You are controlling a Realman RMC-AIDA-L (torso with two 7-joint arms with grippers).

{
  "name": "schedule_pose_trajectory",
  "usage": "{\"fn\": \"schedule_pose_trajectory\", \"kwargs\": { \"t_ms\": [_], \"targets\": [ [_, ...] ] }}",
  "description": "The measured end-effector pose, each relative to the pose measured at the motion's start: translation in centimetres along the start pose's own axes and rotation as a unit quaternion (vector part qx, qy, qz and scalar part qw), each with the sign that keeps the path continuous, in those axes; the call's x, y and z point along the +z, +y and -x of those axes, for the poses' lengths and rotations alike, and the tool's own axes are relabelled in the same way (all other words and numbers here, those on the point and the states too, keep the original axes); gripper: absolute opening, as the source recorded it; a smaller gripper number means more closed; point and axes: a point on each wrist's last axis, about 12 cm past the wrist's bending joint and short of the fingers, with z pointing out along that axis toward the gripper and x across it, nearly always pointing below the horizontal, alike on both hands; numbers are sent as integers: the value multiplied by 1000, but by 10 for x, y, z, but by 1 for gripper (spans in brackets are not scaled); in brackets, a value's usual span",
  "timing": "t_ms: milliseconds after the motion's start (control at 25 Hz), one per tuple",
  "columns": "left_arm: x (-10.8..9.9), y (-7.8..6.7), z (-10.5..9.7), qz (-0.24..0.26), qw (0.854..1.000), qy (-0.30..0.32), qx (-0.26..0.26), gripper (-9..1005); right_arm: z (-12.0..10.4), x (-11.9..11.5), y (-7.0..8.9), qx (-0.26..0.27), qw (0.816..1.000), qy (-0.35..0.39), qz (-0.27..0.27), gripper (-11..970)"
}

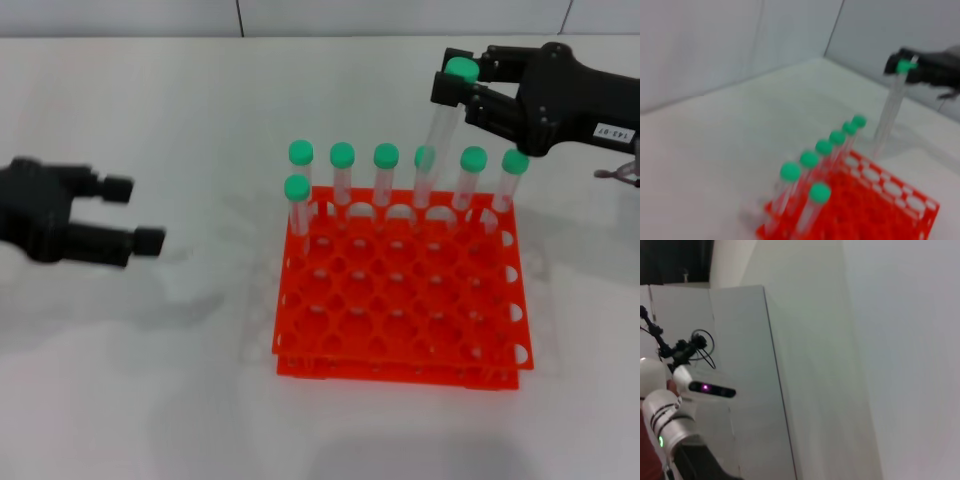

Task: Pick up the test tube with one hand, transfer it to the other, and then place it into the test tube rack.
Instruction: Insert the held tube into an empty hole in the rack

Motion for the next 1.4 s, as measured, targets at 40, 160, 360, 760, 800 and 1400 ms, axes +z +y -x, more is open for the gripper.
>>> {"fn": "schedule_pose_trajectory", "kwargs": {
  "t_ms": [40, 160, 360, 760, 800, 1400],
  "targets": [
    [-2, 0, -4, 3, 1000, 8, 0, 886, -1, 2, 2, 2, 1000, -3, 3, 271],
    [-4, 1, -14, 12, 999, 31, 1, 885, -3, 5, 3, 4, 1000, -5, 6, 268],
    [-3, 4, -22, 18, 998, 56, 15, 884, -8, 14, 3, 10, 1000, 4, 0, 266],
    [5, 6, -30, 11, 996, 86, 23, 883, -12, 36, 2, -2, 1000, 24, -3, 267],
    [6, 7, -31, 12, 996, 89, 23, 883, -13, 38, 3, -4, 1000, 24, -1, 267],
    [31, 6, -42, -10, 996, 72, 59, 884, -24, 57, 9, -16, 1000, 22, -7, 266]
  ]
}}
